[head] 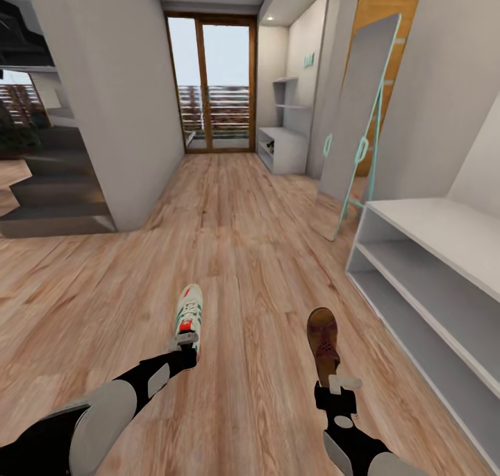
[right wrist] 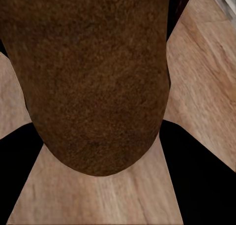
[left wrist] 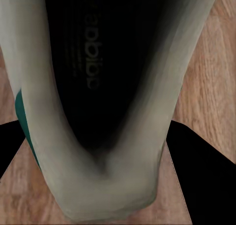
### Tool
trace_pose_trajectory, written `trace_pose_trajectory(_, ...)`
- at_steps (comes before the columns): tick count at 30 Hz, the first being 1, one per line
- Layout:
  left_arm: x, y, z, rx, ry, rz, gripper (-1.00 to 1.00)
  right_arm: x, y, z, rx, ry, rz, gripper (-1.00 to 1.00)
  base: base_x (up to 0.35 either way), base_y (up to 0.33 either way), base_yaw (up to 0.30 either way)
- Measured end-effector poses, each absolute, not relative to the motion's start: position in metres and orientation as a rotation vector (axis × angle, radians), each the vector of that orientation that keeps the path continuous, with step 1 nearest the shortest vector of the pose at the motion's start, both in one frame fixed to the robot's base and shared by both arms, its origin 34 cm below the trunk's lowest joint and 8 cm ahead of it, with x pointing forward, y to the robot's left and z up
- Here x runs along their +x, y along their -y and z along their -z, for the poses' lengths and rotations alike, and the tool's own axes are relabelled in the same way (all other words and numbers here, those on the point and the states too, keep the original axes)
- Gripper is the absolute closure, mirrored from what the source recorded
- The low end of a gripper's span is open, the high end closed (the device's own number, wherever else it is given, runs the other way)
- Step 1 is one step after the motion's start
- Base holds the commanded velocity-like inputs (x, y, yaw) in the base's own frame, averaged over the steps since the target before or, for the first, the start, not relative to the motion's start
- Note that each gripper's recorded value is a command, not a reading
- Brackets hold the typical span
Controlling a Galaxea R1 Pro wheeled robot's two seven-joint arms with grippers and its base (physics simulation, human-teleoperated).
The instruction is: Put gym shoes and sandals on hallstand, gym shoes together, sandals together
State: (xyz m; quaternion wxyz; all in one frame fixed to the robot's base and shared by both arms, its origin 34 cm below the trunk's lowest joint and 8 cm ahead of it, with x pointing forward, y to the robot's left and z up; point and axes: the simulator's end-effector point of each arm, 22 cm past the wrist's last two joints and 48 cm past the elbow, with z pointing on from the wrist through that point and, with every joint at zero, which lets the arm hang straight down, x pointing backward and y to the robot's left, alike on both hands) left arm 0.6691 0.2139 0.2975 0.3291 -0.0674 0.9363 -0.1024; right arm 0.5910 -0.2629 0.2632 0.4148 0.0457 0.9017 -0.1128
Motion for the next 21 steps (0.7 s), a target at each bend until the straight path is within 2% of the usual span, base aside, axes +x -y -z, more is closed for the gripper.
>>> trace_pose_trajectory(6, 0.669, -0.214, -0.298, -0.176, -2.45, 0.268, 1.0, 0.589, 0.256, -0.261, 0.077, -2.272, 0.273, 1.0, 0.35, 0.0, 0.0)
trace_pose_trajectory(10, 0.669, -0.214, -0.298, -0.176, -2.45, 0.268, 1.0, 0.588, 0.227, -0.257, -0.129, -2.269, 0.223, 1.0, 0.35, 0.0, 0.0)
trace_pose_trajectory(13, 0.669, -0.214, -0.298, -0.176, -2.45, 0.268, 1.0, 0.587, 0.221, -0.256, -0.177, -2.267, 0.213, 1.0, 0.35, 0.0, 0.0)
trace_pose_trajectory(21, 0.669, -0.214, -0.298, -0.176, -2.45, 0.268, 1.0, 0.586, 0.221, -0.256, -0.199, -2.264, 0.215, 1.0, 0.35, 0.0, 0.0)
